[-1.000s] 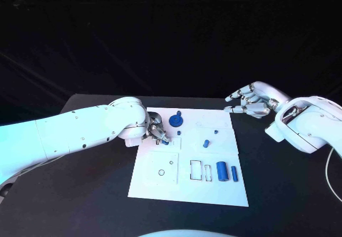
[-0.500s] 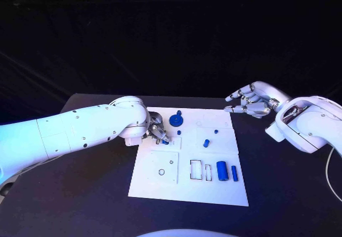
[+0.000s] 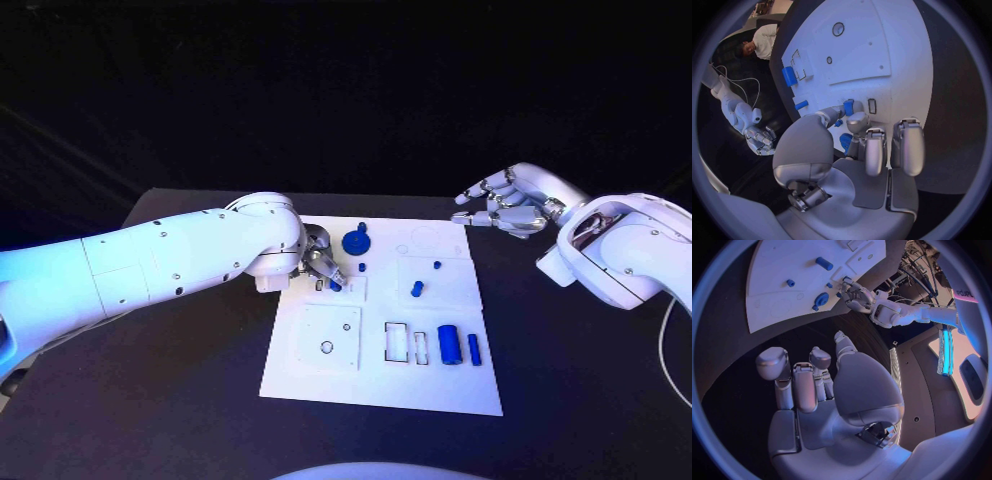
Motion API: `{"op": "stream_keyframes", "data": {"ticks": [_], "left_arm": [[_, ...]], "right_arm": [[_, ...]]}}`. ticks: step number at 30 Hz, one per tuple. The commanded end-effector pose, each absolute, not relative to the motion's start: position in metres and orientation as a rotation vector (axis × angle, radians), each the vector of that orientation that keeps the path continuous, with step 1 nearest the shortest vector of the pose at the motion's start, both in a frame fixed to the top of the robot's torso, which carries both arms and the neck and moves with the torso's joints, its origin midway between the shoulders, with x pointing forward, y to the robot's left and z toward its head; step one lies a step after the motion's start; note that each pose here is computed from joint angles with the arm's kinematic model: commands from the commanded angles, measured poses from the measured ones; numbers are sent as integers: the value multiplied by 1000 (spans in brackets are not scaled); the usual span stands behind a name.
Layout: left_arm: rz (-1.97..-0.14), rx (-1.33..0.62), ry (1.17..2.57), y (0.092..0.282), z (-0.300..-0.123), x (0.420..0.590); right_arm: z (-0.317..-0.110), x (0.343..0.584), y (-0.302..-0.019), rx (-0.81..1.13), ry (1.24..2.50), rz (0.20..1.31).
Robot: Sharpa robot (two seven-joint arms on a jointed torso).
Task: Assemble the parts on the task board
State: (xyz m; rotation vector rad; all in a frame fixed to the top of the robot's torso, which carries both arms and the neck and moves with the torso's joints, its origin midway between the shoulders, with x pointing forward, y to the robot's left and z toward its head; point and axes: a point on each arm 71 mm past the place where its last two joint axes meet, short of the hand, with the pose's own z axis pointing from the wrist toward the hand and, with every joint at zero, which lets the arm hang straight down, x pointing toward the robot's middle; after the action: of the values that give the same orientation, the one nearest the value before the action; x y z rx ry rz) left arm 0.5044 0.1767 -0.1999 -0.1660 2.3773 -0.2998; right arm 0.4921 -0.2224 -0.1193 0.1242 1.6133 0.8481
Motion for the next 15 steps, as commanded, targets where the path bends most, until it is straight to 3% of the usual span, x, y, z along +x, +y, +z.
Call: {"op": "stream_keyframes", "data": {"ticks": [1,15], "left_arm": [[-294,-121,2422,172,-207,500],[-287,-131,2422,175,-208,504]], "right_arm": [[-119,491,-221,123,1607,861],[-118,490,-221,120,1602,871]]}}
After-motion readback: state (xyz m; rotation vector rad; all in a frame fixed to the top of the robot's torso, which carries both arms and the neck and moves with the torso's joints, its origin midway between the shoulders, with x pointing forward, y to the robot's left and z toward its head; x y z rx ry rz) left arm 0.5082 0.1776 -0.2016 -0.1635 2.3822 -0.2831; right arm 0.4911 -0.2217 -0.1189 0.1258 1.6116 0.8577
